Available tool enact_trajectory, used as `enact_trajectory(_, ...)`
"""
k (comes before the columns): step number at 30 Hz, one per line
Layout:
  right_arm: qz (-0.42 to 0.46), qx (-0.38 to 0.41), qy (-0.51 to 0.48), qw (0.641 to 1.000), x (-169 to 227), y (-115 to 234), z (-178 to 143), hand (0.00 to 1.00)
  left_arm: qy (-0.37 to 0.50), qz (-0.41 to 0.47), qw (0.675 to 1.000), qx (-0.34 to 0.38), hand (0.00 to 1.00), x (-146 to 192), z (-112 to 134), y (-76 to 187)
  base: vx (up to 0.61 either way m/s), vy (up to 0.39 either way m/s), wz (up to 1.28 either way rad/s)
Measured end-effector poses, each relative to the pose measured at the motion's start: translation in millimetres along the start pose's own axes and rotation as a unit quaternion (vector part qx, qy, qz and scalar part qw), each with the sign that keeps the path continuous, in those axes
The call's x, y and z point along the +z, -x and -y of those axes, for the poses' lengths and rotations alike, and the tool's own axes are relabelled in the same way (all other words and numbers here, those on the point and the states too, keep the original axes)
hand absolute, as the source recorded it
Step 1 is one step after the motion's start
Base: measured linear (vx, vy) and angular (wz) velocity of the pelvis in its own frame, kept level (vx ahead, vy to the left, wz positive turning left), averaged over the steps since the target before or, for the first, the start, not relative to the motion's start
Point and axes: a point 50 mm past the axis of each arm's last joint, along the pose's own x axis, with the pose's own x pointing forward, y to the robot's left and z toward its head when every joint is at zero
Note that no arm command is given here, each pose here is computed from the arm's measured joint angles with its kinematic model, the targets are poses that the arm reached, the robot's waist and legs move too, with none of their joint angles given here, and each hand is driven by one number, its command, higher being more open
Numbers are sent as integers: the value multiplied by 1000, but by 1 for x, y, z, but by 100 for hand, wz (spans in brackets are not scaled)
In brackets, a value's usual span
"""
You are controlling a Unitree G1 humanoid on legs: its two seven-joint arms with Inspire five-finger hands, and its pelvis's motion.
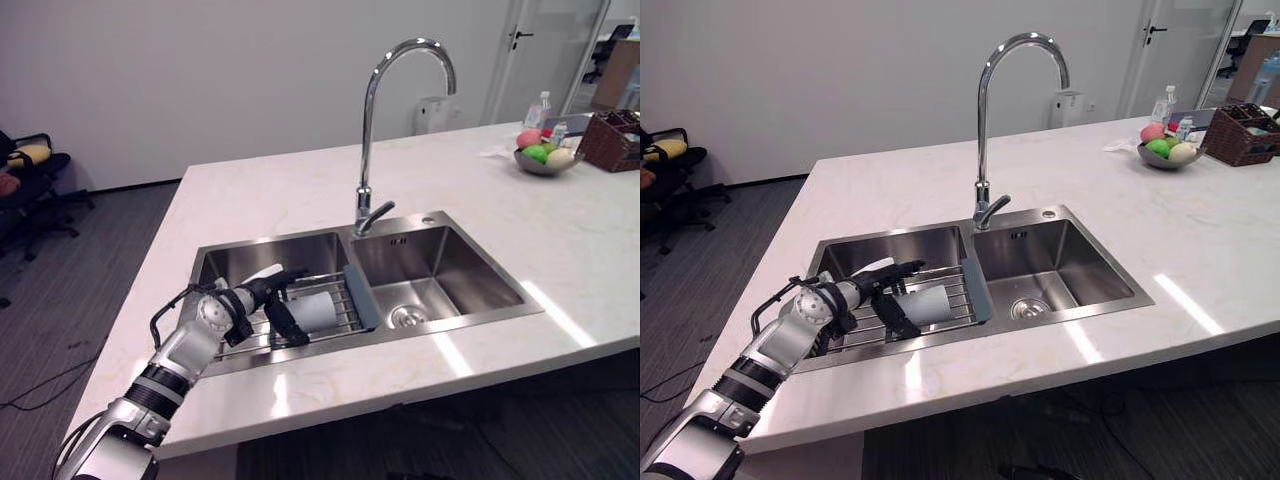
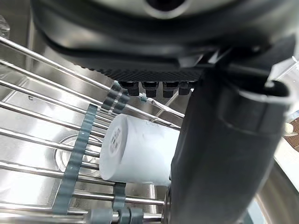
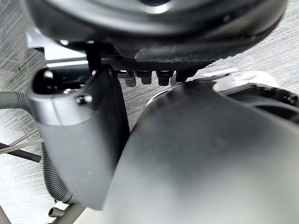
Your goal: Walk over to the sink, pick up the cup, carry it to the dishwasher, place the cup inside the dishwasher, then close the dishwasher door
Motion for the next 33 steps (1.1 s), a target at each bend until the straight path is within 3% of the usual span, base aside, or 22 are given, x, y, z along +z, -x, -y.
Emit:
enact_trajectory(7, 0, -3, 12, 1000, 2, 1, 1, 100, 15, 10, 999, 34, 100, -4, 5, 0, -19, -5, -4)
enact_trajectory(20, 5, -10, 36, 999, 10, 3, 6, 100, 166, 44, 985, 21, 100, -6, 22, -1, 0, -10, -2)
enact_trajectory(33, 5, -11, 57, 998, 19, 5, 6, 100, 195, 37, 980, 29, 100, -12, 23, 0, -15, -14, -2)
